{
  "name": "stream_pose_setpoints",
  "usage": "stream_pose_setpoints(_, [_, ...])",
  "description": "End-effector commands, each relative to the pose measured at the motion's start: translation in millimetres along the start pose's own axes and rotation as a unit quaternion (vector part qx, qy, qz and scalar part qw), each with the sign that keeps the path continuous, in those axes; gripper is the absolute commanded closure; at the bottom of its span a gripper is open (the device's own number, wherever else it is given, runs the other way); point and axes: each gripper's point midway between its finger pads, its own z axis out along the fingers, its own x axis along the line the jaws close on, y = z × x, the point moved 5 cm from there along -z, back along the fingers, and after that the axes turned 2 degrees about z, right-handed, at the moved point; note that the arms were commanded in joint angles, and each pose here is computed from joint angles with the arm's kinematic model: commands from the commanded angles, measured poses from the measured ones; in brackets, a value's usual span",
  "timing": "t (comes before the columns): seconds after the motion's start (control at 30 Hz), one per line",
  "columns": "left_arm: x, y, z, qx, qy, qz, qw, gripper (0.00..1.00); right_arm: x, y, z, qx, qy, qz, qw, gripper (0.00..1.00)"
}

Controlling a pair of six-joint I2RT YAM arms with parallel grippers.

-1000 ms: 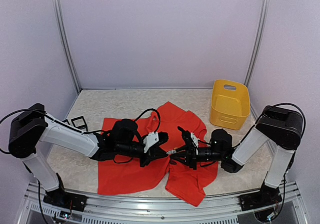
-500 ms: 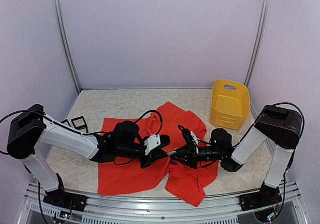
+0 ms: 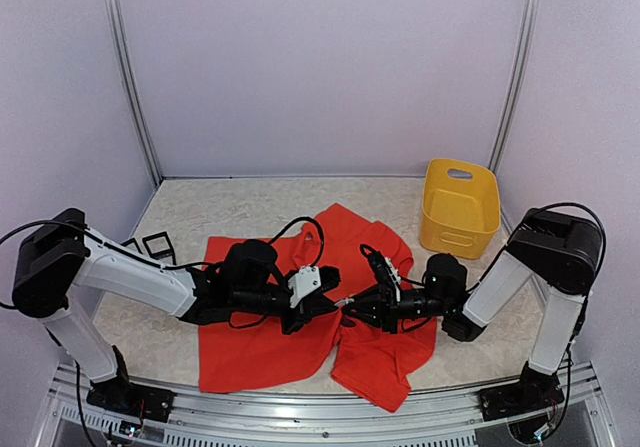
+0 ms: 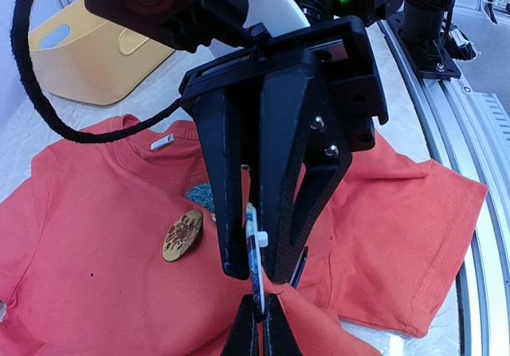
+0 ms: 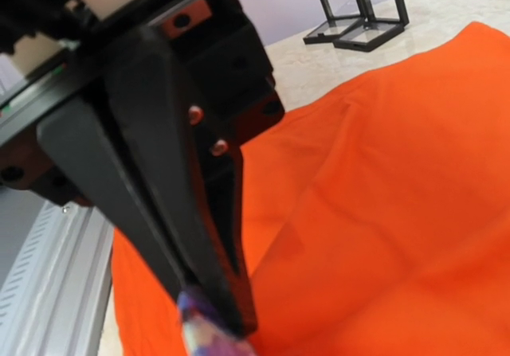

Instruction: Pin the brooch onto the clothing

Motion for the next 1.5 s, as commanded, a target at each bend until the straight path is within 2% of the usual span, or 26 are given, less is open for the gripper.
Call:
stream_pose_setpoints(0.0, [-16,0,-4,-0.003,-0.034,0.003,0.999,1.00,-10,19,-7,-0.046,-0.027,-0.017,0.998,0.87])
stream_pose_setpoints(0.07, [-14,0,-6,-0.005,-0.032,0.000,0.999,1.00,-9,19,-8,-0.044,-0.026,-0.020,0.998,0.84])
stream_pose_setpoints(0.33, [-4,-7,-8,0.007,-0.001,-0.001,1.000,1.00,-1,16,-19,-0.012,-0.039,-0.069,0.997,0.59])
stream_pose_setpoints(0.4, [1,-9,-9,0.017,0.032,0.007,0.999,1.00,1,17,-26,-0.005,-0.055,-0.084,0.995,0.57])
stream_pose_setpoints(0.53, [9,-13,-9,0.057,0.109,0.065,0.990,1.00,-3,21,-41,0.011,-0.099,-0.089,0.991,0.56])
stream_pose_setpoints(0.7, [8,-16,-8,0.127,0.167,0.179,0.961,1.00,-13,29,-52,0.017,-0.167,-0.099,0.981,0.55])
stream_pose_setpoints(0.77, [-6,-19,0,0.174,0.133,0.232,0.948,0.91,-20,31,-55,0.020,-0.201,-0.100,0.974,0.55])
stream_pose_setpoints(0.8, [-18,-28,3,0.214,0.089,0.252,0.940,0.84,-28,31,-57,0.025,-0.231,-0.097,0.968,0.55])
stream_pose_setpoints(0.87, [-32,-33,11,0.256,0.043,0.260,0.930,0.68,-44,30,-61,0.040,-0.287,-0.083,0.953,0.55])
stream_pose_setpoints(0.93, [-36,-34,10,0.275,0.030,0.242,0.930,0.56,-61,30,-66,0.056,-0.353,-0.053,0.932,0.56])
stream_pose_setpoints(1.03, [-42,-14,2,0.254,0.014,0.187,0.949,0.48,-86,29,-74,0.088,-0.426,0.002,0.900,0.65])
stream_pose_setpoints(1.17, [-42,7,-19,0.209,-0.002,0.095,0.973,0.47,-105,20,-69,0.146,-0.453,0.042,0.879,0.82])
stream_pose_setpoints(1.23, [-27,11,-35,0.166,0.020,0.028,0.986,0.48,-115,14,-69,0.172,-0.470,0.060,0.863,0.91])
stream_pose_setpoints(1.3, [3,6,-53,0.107,0.090,-0.067,0.988,0.45,-126,4,-71,0.193,-0.484,0.082,0.849,0.95])
stream_pose_setpoints(1.33, [24,2,-67,0.071,0.139,-0.130,0.979,0.43,-131,0,-71,0.203,-0.487,0.092,0.844,0.96])
stream_pose_setpoints(1.37, [44,-10,-80,0.054,0.191,-0.194,0.961,0.43,-136,-4,-71,0.210,-0.492,0.100,0.839,0.97])
stream_pose_setpoints(1.43, [75,-48,-98,0.066,0.277,-0.304,0.909,0.47,-146,-11,-71,0.228,-0.498,0.112,0.829,0.97])
stream_pose_setpoints(1.47, [85,-66,-106,0.081,0.317,-0.337,0.883,0.48,-153,-13,-70,0.236,-0.500,0.117,0.825,0.97])
